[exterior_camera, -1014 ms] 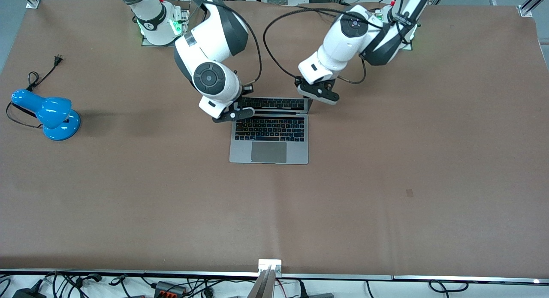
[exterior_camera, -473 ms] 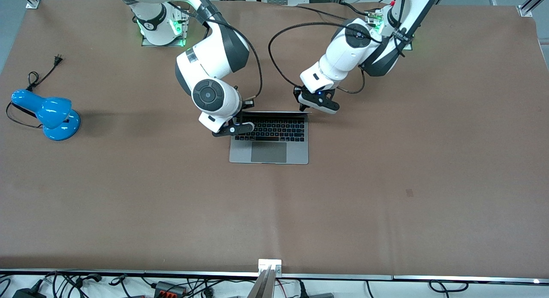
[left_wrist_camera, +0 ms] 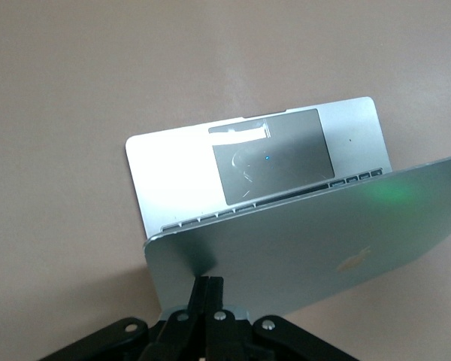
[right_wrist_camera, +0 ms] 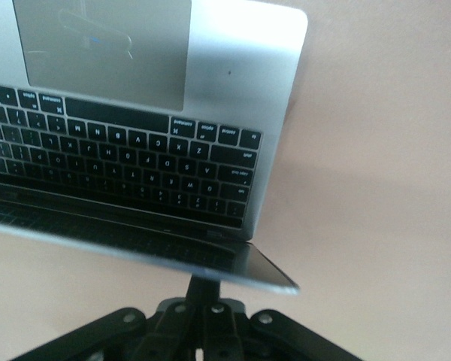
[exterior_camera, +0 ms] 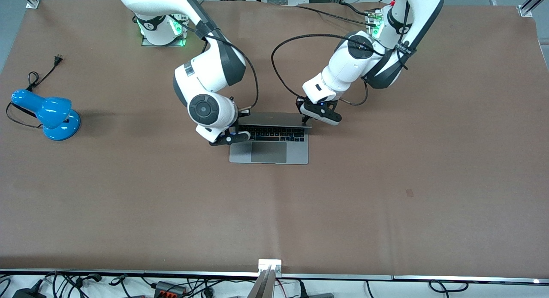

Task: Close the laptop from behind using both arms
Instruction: 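Lower both grippers behind the screen and push it toward the keyboard, then press the lid down with both grippers until the laptop shuts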

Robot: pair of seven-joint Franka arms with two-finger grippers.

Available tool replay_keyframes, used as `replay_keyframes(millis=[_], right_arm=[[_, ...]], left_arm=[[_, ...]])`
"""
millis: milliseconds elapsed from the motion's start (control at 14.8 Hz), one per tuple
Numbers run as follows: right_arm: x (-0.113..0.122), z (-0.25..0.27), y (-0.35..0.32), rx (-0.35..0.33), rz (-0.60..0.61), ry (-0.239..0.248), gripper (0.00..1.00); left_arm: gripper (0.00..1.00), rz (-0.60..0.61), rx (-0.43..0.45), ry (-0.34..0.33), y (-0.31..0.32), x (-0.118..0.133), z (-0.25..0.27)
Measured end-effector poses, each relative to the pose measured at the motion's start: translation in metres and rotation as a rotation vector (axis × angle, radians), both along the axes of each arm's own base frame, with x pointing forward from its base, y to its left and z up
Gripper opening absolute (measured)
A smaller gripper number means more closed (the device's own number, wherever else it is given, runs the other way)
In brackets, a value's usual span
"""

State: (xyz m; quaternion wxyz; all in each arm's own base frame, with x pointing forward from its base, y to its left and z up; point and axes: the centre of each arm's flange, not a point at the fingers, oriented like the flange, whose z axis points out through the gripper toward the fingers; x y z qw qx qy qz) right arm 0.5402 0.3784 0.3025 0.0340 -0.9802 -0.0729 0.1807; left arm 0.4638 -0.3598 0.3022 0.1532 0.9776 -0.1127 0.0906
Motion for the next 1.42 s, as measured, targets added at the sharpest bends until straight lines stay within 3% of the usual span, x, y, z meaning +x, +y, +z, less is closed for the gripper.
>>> replay_keyframes(millis=[744,1420], right_arm=[[0.016,-0.034,0.004,0.012,-0.018,-0.049,0.01],[0.029,-0.072,0.009,0.023,-0.029,-0.096,0.01]], left_arm=[[0.01,-0.057,0.015,-0.048,0.002,0.051,-0.025],[0.01,-0.106,0.016,-0.054,-0.004,0.076,-0.06]])
